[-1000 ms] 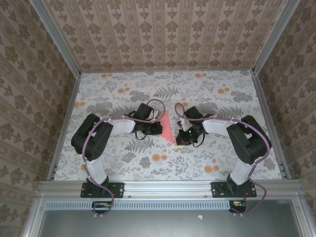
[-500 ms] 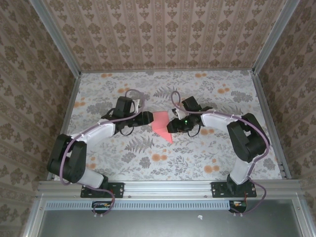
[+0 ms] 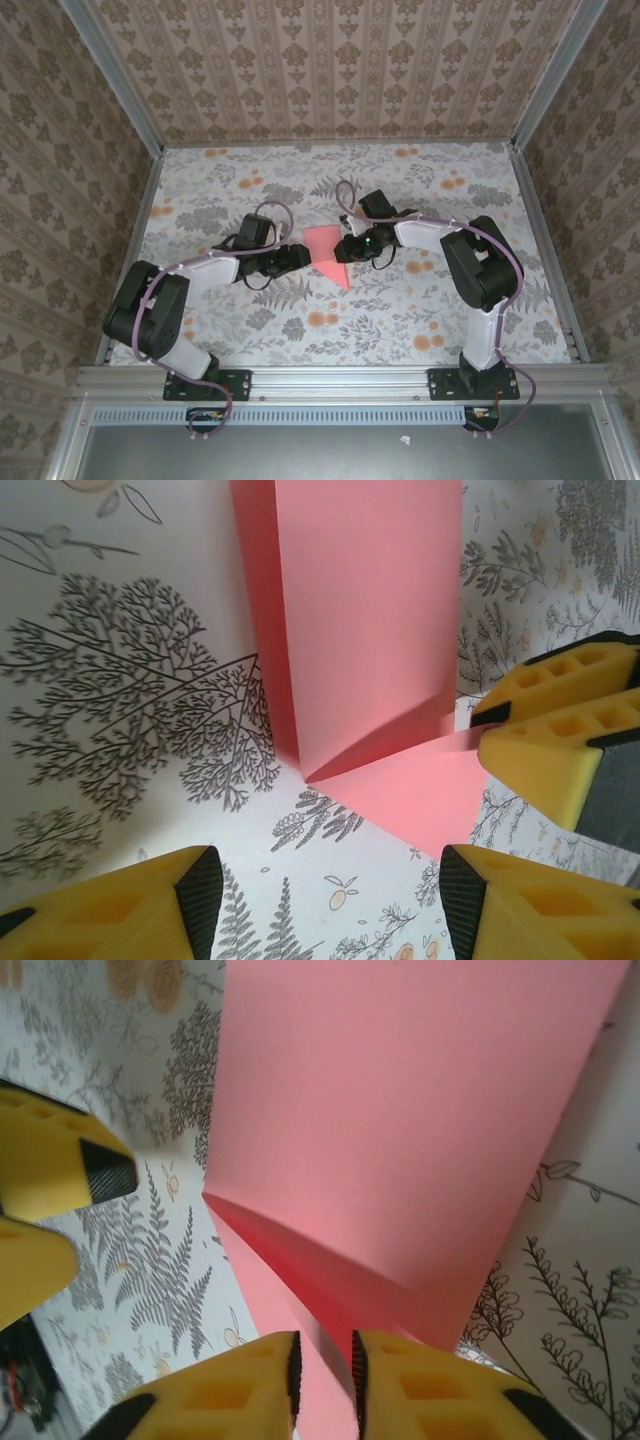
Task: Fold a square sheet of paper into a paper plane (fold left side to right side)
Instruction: Fourth fold the wing at the center of the table.
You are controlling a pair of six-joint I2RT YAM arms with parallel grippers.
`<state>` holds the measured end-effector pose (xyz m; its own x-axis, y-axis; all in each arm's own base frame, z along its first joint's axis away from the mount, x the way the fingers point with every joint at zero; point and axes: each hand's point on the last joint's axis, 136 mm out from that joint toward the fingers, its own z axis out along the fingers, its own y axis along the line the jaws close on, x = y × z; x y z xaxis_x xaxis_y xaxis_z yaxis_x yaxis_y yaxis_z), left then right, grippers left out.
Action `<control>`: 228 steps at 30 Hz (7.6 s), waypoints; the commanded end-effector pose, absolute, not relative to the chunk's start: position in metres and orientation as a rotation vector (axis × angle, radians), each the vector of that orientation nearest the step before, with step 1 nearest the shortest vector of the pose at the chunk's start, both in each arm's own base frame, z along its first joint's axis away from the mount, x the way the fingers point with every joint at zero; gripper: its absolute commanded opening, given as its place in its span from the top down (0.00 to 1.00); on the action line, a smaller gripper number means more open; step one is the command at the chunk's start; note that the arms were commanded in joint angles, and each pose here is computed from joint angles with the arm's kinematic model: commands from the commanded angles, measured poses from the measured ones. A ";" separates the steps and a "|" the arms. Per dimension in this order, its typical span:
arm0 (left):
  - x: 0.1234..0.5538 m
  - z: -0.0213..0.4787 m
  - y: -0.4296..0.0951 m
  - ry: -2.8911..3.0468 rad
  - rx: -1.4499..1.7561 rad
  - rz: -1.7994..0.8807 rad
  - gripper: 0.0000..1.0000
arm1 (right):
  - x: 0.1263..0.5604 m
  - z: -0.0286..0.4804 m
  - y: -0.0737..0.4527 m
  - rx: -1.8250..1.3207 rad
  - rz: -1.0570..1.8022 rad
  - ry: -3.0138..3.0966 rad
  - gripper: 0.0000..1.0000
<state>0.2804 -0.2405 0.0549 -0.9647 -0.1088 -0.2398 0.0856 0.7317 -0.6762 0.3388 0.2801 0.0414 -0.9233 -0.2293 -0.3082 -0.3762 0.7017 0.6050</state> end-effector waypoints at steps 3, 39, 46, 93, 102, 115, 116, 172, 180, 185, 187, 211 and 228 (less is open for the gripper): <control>0.290 0.062 -0.264 2.643 0.000 -1.129 0.37 | 0.343 0.041 0.269 -0.477 0.954 2.715 0.98; 0.311 0.092 -0.304 2.573 0.035 -1.209 0.73 | 0.287 0.073 0.277 -0.656 0.496 2.441 0.46; 0.312 0.091 -0.303 2.586 0.018 -1.197 0.76 | 0.295 0.056 0.289 -0.727 0.417 2.452 0.47; 0.301 0.085 -0.266 2.611 -0.067 -1.131 0.68 | 0.293 0.045 0.296 -0.622 0.774 2.609 0.95; 0.308 0.071 -0.299 2.646 -0.009 -1.164 0.61 | 0.293 0.039 0.294 -0.578 0.825 2.647 0.96; 0.309 0.054 -0.306 2.670 -0.027 -1.177 0.60 | 0.295 0.030 0.290 -0.544 0.833 2.695 0.96; 0.309 0.058 -0.306 2.658 -0.021 -1.180 0.59 | 0.295 0.029 0.290 -0.535 0.842 2.699 0.96; 0.302 0.015 -0.298 2.770 -0.109 -1.083 0.55 | 0.305 0.044 0.287 -0.372 1.088 2.642 0.80; 0.303 0.019 -0.298 2.766 -0.101 -1.080 0.55 | 0.319 0.067 0.276 -0.288 1.208 2.559 0.68; 0.303 0.020 -0.298 2.762 -0.096 -1.083 0.55 | 0.326 0.060 0.281 -0.248 1.261 2.569 0.69; 0.303 0.020 -0.298 2.763 -0.097 -1.081 0.55 | 0.329 0.058 0.284 -0.247 1.264 2.573 0.68; 0.301 0.022 -0.297 2.760 -0.093 -1.084 0.55 | 0.328 0.041 0.279 -0.181 1.210 2.645 1.00; 0.301 0.023 -0.296 2.756 -0.094 -1.082 0.55 | 0.324 0.024 0.260 -0.093 1.118 2.706 1.00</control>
<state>0.3085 -0.3030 0.0352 -0.9771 -0.1260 -0.1715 0.0356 0.6979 -0.7153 0.3265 0.2684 0.0297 -0.9701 0.0096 -0.2427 -0.1716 0.6800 0.7128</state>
